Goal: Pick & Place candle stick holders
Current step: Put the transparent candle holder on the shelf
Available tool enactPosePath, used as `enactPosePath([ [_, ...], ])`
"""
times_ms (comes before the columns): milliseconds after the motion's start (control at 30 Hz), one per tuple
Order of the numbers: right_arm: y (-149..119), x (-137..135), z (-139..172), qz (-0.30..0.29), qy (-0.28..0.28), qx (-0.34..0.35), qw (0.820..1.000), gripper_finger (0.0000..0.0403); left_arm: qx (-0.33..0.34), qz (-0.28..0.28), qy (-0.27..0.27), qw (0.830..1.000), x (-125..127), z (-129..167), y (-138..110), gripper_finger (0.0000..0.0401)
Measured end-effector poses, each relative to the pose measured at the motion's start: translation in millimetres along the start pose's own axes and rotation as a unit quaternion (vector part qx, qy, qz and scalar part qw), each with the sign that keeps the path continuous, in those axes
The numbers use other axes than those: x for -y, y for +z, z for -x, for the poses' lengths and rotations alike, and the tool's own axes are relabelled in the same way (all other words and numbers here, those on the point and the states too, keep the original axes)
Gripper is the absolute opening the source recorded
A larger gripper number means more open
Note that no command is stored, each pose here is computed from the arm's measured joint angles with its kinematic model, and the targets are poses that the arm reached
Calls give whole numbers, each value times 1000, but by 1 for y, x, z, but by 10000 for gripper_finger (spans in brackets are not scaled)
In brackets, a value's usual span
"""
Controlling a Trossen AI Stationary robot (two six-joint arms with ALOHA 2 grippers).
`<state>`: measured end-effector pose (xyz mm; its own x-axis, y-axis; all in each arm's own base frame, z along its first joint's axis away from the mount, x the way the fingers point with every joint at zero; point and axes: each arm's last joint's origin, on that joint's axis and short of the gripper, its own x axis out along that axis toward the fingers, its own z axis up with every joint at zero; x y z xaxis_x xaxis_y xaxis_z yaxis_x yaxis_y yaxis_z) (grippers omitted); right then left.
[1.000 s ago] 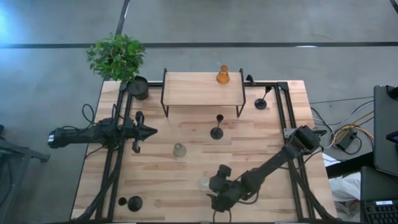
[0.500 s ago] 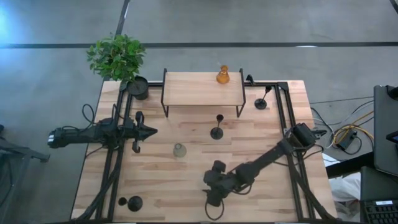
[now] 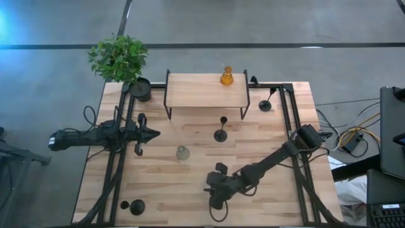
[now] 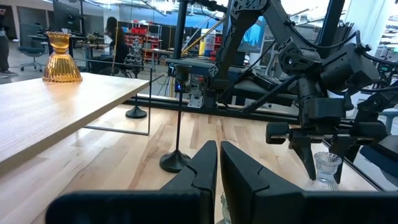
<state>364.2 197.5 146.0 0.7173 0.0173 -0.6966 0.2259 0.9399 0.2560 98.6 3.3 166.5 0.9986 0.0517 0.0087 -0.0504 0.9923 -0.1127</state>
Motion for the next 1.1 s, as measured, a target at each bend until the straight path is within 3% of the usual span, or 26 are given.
enactPosePath([
  [100,1,1,0,3,0,0,1000,118,0,0,0,1000,0,0,0,26],
  [667,5,2,4,6,1,-4,1000,118,0,0,0,1000,0,0,0,26],
  [900,18,14,27,16,-28,-29,999,118,0,0,0,1000,0,0,0,26],
  [1100,51,25,60,-4,-18,9,1000,118,0,0,0,1000,0,0,0,26],
])
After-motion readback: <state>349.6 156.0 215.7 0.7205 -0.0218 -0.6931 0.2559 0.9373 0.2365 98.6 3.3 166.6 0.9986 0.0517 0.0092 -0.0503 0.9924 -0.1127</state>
